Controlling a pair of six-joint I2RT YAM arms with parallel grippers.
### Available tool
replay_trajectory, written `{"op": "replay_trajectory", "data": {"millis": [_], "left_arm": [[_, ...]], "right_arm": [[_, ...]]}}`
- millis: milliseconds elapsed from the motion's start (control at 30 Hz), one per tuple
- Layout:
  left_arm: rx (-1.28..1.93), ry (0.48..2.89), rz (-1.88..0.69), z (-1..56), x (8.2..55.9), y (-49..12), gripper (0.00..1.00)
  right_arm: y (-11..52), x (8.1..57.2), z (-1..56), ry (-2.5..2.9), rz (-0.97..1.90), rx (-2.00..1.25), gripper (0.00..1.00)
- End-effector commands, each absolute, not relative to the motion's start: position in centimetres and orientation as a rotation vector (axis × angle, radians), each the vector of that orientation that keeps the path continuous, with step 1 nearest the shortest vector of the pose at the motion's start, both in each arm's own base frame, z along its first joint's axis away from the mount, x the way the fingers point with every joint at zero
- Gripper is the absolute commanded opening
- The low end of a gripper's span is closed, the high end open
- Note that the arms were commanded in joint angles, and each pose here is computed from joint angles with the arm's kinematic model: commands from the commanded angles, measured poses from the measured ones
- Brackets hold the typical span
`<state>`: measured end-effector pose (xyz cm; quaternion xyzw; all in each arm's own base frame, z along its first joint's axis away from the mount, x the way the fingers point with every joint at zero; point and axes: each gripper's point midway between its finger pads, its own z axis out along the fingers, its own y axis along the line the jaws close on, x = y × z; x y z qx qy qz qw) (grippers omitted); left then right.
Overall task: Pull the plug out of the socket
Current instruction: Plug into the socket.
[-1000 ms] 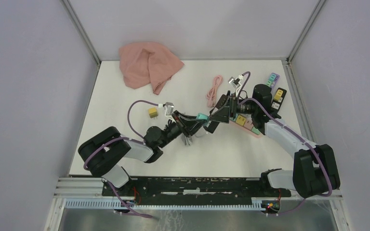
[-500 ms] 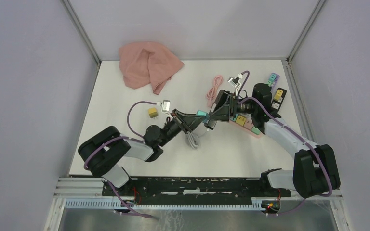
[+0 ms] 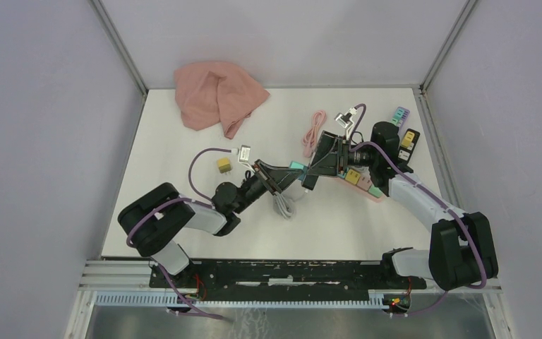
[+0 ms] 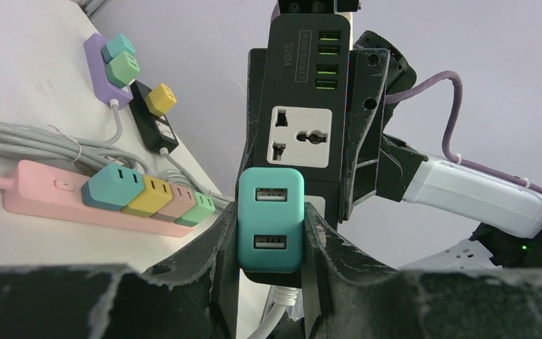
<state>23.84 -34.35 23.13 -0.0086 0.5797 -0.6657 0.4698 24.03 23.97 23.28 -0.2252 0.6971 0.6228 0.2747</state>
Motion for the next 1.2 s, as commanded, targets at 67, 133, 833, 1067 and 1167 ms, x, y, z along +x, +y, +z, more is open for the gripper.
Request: {"op": "replay_trajectory", "data": {"millis": [67,133,833,1067,1167], "left_arm": [[-0.129,1.107,-1.715,30.7,24.2,-30.9,0.03],[-0.174,1.093,-1.691,30.8,24.5,-30.0,0.03],[-0.236,1.407,-1.591,26.3,25.9,-30.7,0.03],[-0.141,1.415,-1.519,26.3,24.5,-29.8,0.03],[-0.12,1.352,-1.579,27.7,24.0,-29.6,0.03]], "right_arm": [[24.5,23.6,25.5,1.748,1.644,-0.741,0.0],[24.9,23.1,25.2,1.746,1.653,-0.762,0.0],[25.4,22.4,23.4,1.792,1.619,-0.859,0.0],[24.0,23.7,23.6,1.8,1.592,-0.785,0.0],[24.7,22.7,23.7,1.776,1.618,-0.829,0.0]]}}
